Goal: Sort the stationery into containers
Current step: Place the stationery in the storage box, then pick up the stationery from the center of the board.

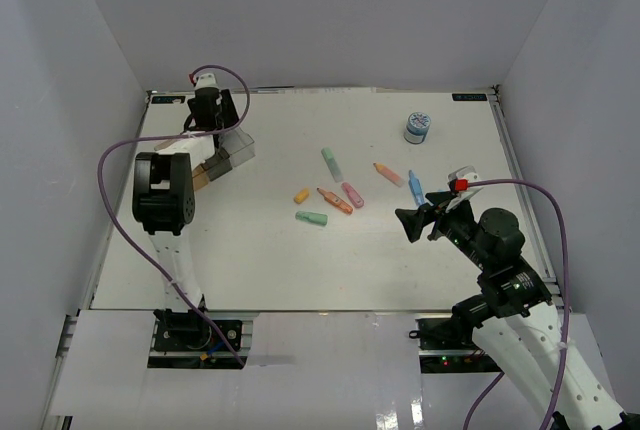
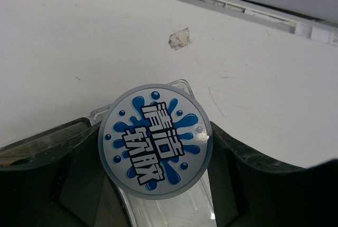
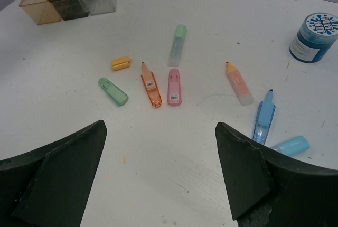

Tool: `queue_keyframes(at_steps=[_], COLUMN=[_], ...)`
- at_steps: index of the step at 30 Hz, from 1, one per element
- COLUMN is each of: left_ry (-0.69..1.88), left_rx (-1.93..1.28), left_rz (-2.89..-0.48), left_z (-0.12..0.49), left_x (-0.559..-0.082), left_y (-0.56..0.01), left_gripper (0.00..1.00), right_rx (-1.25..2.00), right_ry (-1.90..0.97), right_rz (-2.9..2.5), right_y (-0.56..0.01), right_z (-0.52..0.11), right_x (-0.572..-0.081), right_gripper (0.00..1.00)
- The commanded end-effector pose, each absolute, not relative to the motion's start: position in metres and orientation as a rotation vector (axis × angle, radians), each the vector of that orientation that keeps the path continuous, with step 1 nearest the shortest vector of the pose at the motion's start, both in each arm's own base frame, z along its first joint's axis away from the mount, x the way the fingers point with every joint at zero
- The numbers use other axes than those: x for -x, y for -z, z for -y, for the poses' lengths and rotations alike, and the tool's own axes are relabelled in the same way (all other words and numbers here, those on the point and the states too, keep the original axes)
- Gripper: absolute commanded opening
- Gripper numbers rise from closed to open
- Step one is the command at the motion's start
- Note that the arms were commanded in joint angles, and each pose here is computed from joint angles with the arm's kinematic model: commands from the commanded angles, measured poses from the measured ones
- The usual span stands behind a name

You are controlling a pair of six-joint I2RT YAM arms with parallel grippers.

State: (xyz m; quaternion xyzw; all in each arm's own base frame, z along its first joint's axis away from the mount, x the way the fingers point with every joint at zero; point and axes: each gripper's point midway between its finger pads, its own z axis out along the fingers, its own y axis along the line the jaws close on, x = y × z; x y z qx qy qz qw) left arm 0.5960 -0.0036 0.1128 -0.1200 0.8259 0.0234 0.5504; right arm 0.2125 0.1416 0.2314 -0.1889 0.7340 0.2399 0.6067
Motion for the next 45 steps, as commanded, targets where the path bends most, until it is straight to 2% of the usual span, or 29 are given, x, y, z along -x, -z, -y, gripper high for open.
queue_keyframes(at_steps=[1,15,21,26,28,29,31,32,33,35,37,38,39,40,41,45], left_ry=[-0.047,-0.057,-0.046,0.009,0.051,0.11,0.15,0.214,0.254,0.354,0.417,0.435,0.447,0.456,0.459,0.458], left_rx=[0.287,0.289,0.29,0.267,0.247,0.232,0.238,0.213,0.209,0.184,0.167,0.164,0.156,0.149,0.135,0.088], left_rz=[-1.865,-1.877,-1.869,-1.809,-1.8,-1.839,-1.849,-1.861,-1.861,-1.893,-1.921,-1.974,-1.944,-1.961,-1.979,-2.009], left_z=[0.004,0.003,0.003,0.014,0.021,0.031,0.035,0.045,0.05,0.065,0.073,0.076,0.077,0.078,0.078,0.078], left_x=[-0.61,-0.606,-0.603,-0.594,-0.581,-0.566,-0.551,-0.542,-0.526,-0.503,-0.47,-0.454,-0.449,-0.438,-0.421,-0.383], left_y=[-0.143,-0.144,-0.158,-0.219,-0.248,-0.257,-0.271,-0.276,-0.284,-0.283,-0.277,-0.255,-0.269,-0.264,-0.255,-0.236], left_gripper=[0.63,0.93,0.98,0.98,0.98,0.98,0.98,0.98,0.98,0.98,0.98,0.98,0.98,0.98,0.98,0.98], right_rx=[0.443,0.446,0.438,0.344,0.284,0.154,0.128,0.118,0.103,0.047,0.013,-0.033,-0.033,-0.075,-0.077,-0.084], right_ry=[-0.566,-0.569,-0.561,-0.547,-0.515,-0.433,-0.414,-0.366,-0.356,-0.285,-0.24,-0.168,-0.134,-0.117,-0.107,-0.175], right_rz=[-1.658,-1.659,-1.656,-1.69,-1.714,-1.795,-1.783,-1.844,-1.827,-1.91,-1.922,-1.959,-2.004,-1.992,-2.058,-2.074], right_y=[-0.238,-0.238,-0.241,-0.251,-0.263,-0.257,-0.27,-0.258,-0.275,-0.256,-0.262,-0.251,-0.232,-0.239,-0.213,-0.186], right_z=[-0.145,-0.145,-0.144,-0.14,-0.137,-0.126,-0.125,-0.127,-0.129,-0.131,-0.131,-0.124,-0.124,-0.114,-0.115,-0.101], right_x=[-0.213,-0.213,-0.214,-0.226,-0.24,-0.262,-0.271,-0.287,-0.298,-0.327,-0.351,-0.375,-0.382,-0.4,-0.417,-0.468], right_gripper=[0.9,0.9,0.9,0.9,0.9,0.9,0.9,0.9,0.9,0.9,0.9,0.9,0.9,0.9,0.9,0.9])
